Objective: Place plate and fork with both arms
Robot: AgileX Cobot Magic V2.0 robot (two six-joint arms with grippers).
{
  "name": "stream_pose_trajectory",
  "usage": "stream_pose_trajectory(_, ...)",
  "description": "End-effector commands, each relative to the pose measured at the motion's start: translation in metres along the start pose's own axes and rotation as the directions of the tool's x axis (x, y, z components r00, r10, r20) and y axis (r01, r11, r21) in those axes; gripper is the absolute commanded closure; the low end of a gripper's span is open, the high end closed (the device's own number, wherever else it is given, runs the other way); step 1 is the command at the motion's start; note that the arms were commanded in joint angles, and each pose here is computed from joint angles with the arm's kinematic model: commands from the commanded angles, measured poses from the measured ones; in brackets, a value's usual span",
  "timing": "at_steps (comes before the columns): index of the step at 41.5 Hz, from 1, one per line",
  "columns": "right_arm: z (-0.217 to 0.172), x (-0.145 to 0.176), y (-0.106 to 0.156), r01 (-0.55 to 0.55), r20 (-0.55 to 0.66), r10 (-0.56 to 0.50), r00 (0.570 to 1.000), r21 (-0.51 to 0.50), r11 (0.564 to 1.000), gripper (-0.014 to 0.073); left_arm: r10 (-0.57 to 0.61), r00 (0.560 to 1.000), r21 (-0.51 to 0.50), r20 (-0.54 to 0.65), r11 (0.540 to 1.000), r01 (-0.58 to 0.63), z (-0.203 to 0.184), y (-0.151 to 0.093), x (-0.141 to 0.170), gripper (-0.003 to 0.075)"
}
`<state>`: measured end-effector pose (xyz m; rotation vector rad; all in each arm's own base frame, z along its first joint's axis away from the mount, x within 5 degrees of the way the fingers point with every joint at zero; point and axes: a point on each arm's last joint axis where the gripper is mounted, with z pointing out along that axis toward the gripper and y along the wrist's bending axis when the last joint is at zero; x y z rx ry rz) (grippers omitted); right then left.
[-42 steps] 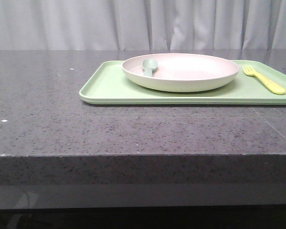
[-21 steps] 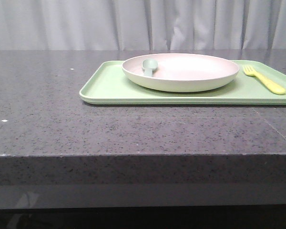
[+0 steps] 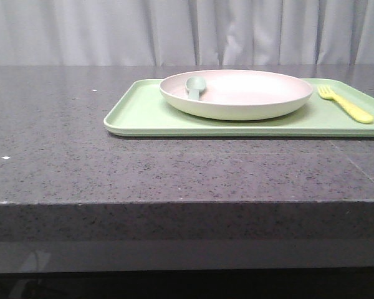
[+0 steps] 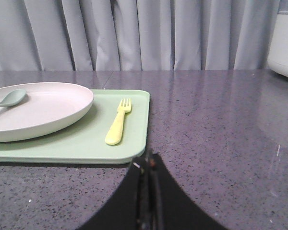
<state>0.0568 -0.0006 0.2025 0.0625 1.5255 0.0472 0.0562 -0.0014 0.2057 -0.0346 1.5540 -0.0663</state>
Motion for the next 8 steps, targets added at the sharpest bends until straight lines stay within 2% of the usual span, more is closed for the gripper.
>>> stream_pose_trajectory(1,-0.0022,-0.0105,0.0003,0.005,0.112,-0.005,0.994,-0.001,1.000,0.0683,-0.016,0.995,-0.001,0.099,1.000,0.016,-0.0020,0.0005,-0.0064,0.0741)
stream_pose_trajectory(8,-0.0022,-0.0105,0.0003,0.005,0.112,-0.005,0.994,-0.001,1.000,0.0683,-0.016,0.995,-0.001,0.099,1.000,0.016,-0.0020,0.0005,-0.0064,0.0741)
